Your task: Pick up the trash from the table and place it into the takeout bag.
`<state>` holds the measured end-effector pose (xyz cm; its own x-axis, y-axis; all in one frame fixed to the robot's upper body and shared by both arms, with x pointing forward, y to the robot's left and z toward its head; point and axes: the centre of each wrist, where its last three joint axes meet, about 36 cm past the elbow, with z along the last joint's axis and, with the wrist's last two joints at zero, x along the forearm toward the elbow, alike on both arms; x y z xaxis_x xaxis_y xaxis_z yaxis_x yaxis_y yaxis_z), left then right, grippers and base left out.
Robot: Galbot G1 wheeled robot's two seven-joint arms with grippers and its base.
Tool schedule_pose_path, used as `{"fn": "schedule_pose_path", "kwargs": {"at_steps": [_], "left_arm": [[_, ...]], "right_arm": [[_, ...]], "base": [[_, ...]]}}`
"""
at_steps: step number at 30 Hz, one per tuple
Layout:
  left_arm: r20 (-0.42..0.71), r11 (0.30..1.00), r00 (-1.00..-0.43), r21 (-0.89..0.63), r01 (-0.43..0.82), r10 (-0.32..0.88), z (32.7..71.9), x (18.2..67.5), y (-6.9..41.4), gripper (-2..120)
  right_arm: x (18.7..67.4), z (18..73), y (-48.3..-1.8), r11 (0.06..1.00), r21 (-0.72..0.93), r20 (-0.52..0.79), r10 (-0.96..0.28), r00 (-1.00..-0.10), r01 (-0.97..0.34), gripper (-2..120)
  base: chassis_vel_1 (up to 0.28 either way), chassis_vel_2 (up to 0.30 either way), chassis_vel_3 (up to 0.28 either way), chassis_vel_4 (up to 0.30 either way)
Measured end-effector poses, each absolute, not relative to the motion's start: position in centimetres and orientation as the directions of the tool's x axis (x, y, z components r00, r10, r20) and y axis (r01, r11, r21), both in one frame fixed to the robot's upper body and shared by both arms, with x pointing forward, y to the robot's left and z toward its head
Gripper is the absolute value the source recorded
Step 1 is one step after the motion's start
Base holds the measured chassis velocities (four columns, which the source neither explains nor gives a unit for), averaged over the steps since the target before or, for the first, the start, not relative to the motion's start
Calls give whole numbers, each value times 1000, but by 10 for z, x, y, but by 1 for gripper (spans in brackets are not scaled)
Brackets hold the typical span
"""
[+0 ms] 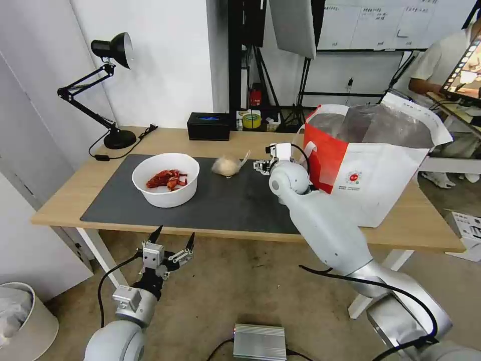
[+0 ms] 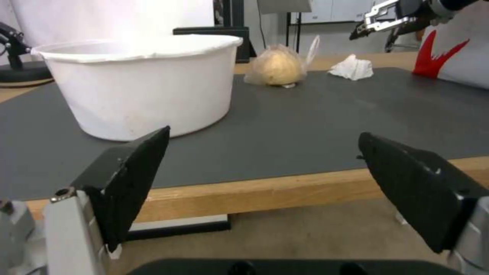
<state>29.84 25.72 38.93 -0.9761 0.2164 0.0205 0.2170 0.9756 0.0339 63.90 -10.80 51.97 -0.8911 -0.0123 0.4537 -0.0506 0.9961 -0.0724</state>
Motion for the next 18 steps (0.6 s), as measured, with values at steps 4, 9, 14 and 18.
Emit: {"fn": "schedule_pose_path", "kwargs": {"at_steps": [4,9,14,18], "left_arm": [[22,975,-976,35,217,217,389,299,258,100],[20,975,-976,38,219,219,389,300,258,100],[20,974,-975,37,222,221,388,301,257,100],[22,974,-975,38,223,222,388,301,258,100]], "right_arm": [[646,518,-105,996,-71,466,-11,-885,-50,100],[653,518,-103,996,-69,476,-12,-879,-51,100],[664,519,-103,995,-84,482,-6,-876,-53,100],[670,518,-103,994,-91,489,-4,-872,-56,100]], "base": [[0,0,0,0],[0,0,0,0],[0,0,0,0],[0,0,0,0]]}}
